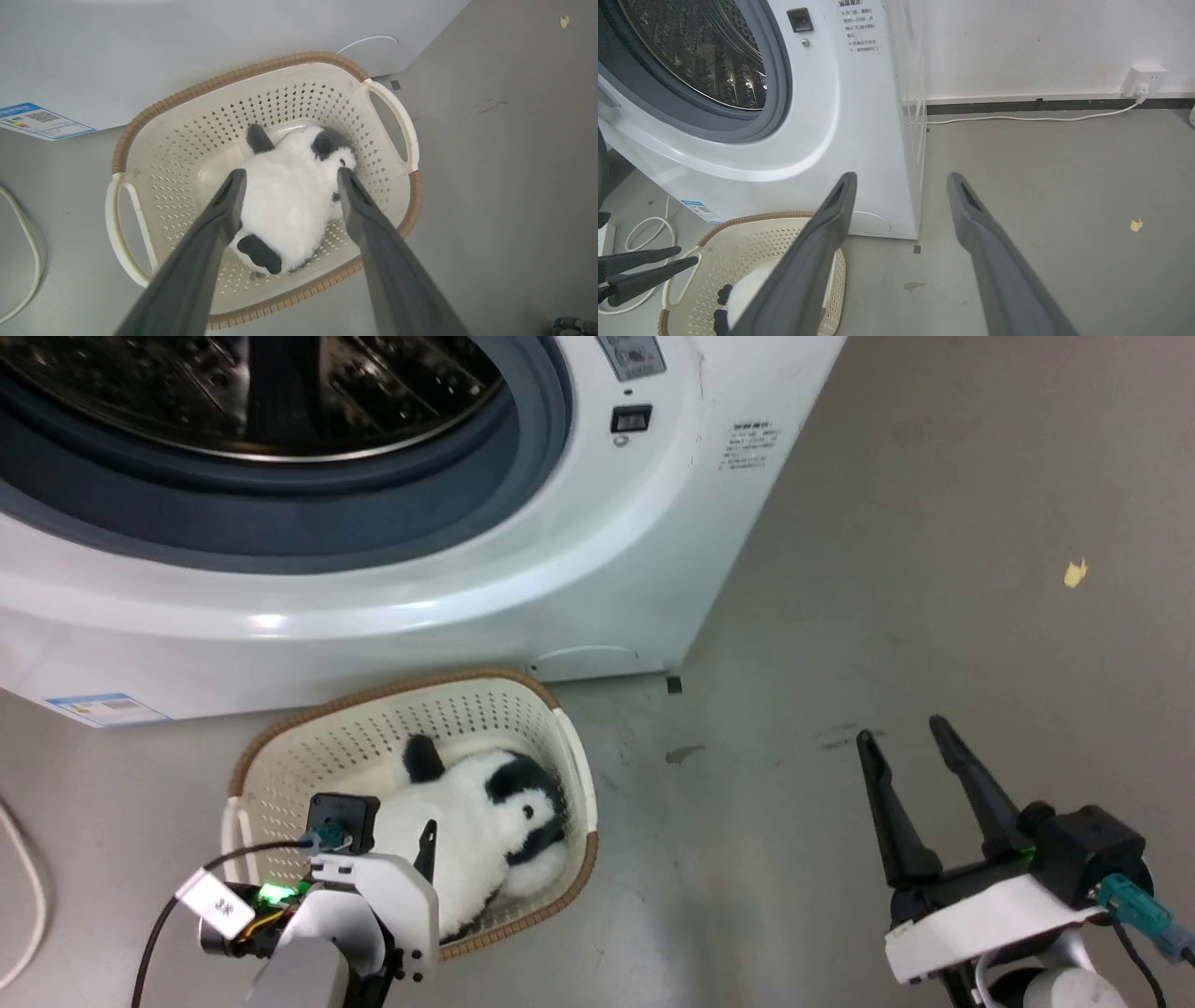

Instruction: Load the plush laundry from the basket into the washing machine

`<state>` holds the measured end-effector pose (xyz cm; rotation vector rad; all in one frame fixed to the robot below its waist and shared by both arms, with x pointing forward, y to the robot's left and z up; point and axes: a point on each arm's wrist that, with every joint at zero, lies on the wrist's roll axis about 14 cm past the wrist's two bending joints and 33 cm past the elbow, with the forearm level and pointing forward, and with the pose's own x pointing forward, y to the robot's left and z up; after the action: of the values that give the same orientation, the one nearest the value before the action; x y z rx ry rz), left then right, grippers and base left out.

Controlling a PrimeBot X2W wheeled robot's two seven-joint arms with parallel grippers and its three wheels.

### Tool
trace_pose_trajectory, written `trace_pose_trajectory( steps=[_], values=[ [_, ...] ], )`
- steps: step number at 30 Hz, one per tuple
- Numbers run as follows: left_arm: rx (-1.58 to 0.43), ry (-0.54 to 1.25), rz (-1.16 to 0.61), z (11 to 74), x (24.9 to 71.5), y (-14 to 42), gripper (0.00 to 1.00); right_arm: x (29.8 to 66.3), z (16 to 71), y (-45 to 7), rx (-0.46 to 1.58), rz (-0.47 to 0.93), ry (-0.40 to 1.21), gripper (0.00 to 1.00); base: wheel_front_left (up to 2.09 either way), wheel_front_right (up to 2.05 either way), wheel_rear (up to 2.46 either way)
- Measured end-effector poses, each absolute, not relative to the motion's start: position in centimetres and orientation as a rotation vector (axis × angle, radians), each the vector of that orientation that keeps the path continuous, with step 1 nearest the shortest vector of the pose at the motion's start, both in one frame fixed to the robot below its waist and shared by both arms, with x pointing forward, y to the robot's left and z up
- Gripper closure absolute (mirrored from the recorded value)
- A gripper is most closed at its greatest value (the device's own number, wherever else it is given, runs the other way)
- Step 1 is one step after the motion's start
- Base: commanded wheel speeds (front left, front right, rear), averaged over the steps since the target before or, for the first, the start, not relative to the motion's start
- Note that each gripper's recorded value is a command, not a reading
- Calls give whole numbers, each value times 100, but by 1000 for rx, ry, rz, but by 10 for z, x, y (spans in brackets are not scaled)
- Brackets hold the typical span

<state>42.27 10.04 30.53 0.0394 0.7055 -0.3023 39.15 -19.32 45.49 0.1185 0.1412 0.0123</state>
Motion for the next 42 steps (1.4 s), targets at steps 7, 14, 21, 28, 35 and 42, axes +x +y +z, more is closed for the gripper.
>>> trace_pose_trajectory(
  steps=[7,14,21,28,35,42],
  values=[
    [69,818,-338,273,423,96,0,398,445,-198,134,-7,154,0,0,0,0],
    [105,904,-379,244,427,92,0,402,433,-204,135,-26,180,0,0,0,0],
    [158,997,-433,214,428,88,0,405,419,-215,131,-59,204,0,0,0,0],
    [219,1088,-482,180,433,85,0,405,399,-225,143,-99,246,0,0,0,0],
    [276,1160,-521,153,432,85,0,405,386,-228,155,-116,270,0,0,0,0],
    [315,1230,-568,121,431,81,0,405,367,-233,169,-140,308,0,0,0,0]
  ],
)
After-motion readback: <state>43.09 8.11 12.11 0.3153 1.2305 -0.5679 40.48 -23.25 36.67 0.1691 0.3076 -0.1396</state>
